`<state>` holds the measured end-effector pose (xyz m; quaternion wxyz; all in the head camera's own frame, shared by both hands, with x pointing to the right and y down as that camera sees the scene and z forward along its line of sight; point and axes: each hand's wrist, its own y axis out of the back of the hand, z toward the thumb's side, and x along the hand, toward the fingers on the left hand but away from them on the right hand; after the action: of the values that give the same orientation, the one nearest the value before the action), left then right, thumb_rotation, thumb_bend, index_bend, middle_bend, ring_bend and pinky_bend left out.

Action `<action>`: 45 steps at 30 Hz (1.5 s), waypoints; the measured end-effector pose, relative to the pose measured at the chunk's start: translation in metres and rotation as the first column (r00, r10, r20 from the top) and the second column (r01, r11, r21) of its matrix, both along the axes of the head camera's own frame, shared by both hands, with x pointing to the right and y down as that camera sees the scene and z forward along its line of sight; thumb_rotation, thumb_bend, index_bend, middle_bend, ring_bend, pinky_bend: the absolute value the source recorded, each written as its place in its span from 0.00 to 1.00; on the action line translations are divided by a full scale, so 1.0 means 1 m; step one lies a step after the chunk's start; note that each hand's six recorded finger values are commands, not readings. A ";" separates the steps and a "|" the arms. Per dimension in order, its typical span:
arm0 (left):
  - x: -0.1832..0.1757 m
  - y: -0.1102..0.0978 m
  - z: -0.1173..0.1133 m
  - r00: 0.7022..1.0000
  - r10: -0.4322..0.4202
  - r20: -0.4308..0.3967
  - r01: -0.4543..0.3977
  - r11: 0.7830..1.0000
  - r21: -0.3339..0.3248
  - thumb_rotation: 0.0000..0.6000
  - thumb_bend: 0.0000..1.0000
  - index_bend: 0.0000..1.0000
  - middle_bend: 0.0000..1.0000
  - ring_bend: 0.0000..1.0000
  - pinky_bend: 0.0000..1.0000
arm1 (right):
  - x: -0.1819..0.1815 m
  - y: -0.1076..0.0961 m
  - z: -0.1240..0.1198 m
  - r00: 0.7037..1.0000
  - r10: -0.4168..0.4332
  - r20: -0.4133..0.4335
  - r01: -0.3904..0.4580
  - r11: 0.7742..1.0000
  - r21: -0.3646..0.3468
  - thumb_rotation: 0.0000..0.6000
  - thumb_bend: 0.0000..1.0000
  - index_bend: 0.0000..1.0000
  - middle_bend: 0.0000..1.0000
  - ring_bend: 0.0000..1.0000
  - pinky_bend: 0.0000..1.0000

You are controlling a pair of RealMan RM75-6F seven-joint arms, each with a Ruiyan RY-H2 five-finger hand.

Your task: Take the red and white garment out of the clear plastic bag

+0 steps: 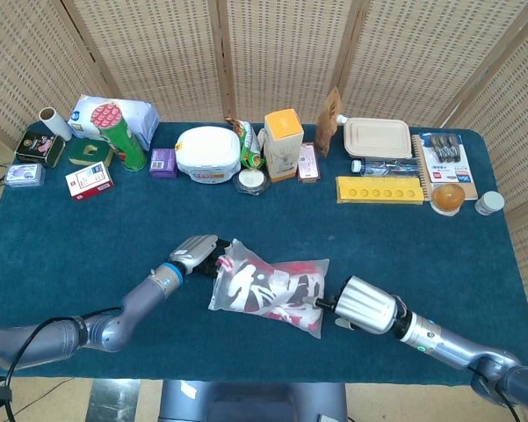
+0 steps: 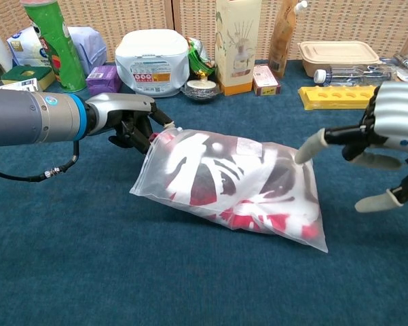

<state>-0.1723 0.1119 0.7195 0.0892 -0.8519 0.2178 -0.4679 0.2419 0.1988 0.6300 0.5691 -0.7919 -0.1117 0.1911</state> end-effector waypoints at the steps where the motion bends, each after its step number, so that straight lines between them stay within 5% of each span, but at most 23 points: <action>1: 0.000 0.000 0.000 1.000 0.000 0.001 0.000 1.000 -0.002 1.00 0.49 0.76 1.00 1.00 0.94 | -0.001 0.003 0.002 1.000 -0.015 -0.002 0.015 1.000 0.000 0.96 0.06 0.33 0.95 1.00 1.00; 21: 0.004 0.003 -0.003 1.000 -0.003 0.014 0.003 1.000 -0.024 1.00 0.48 0.76 1.00 1.00 0.94 | -0.015 0.019 0.020 0.988 -0.146 -0.041 0.150 0.982 0.111 0.97 0.13 0.36 0.97 1.00 1.00; 45: 0.002 0.011 0.001 1.000 -0.017 0.022 0.019 0.997 -0.069 1.00 0.47 0.76 1.00 1.00 0.94 | -0.035 0.024 0.046 0.970 -0.228 -0.085 0.237 0.966 0.107 0.98 0.26 0.41 0.96 1.00 1.00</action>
<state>-0.1699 0.1226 0.7209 0.0578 -0.8473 0.2082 -0.4852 0.2069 0.2225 0.6760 0.6364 -0.7576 -0.0082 0.1447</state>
